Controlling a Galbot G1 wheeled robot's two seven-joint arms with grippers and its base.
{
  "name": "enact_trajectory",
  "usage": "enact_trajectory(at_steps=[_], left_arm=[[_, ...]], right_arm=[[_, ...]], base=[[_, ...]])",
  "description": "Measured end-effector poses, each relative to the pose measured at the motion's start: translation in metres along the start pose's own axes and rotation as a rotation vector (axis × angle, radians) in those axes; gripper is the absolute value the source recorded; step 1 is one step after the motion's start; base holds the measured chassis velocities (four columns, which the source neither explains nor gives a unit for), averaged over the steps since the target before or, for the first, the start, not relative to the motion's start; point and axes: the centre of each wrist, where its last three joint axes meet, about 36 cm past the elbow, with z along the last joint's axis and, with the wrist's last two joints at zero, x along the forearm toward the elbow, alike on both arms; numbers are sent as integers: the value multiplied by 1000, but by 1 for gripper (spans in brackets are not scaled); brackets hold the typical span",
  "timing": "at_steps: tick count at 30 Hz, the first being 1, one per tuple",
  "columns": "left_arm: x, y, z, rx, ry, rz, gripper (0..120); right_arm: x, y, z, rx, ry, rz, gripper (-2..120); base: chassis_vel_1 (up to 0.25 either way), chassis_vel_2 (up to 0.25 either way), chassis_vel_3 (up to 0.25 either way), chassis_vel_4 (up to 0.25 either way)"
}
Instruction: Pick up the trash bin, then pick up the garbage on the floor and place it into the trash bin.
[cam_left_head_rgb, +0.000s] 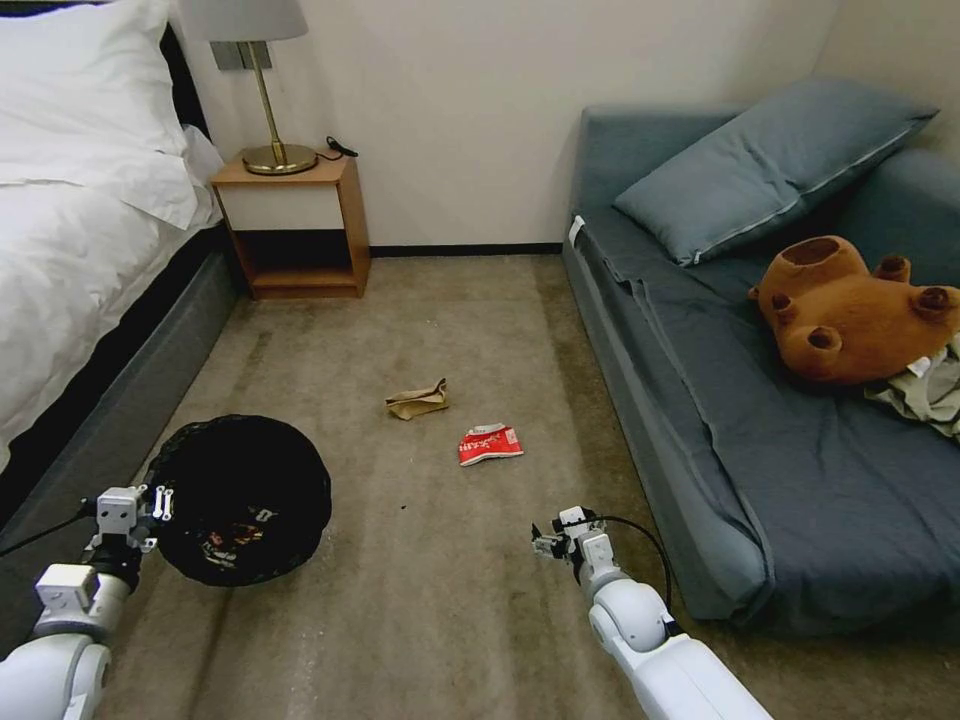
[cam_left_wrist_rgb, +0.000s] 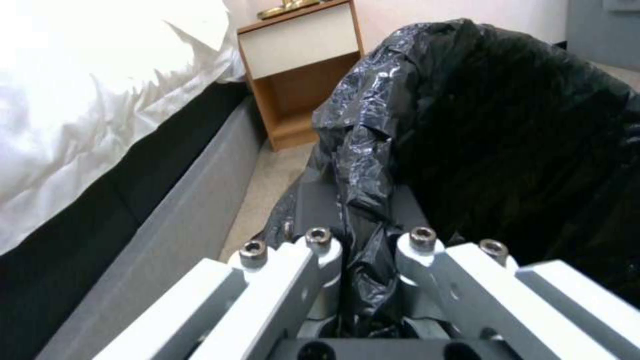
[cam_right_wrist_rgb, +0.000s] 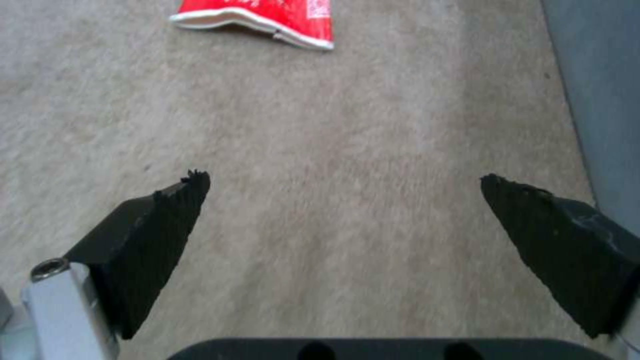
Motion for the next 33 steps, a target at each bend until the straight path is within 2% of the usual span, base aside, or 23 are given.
enact_trajectory(at_steps=[16,33], left_arm=[[8,6,7,-4,2,-2,4],[7,1,10,-7,12,5,4]], right_arm=[[-5,8,-5,16,-1,-12,100],[-12,7,-5,29,5,-17,100]], base=[[-89,100,94,-92],[-90,88,95,-85]])
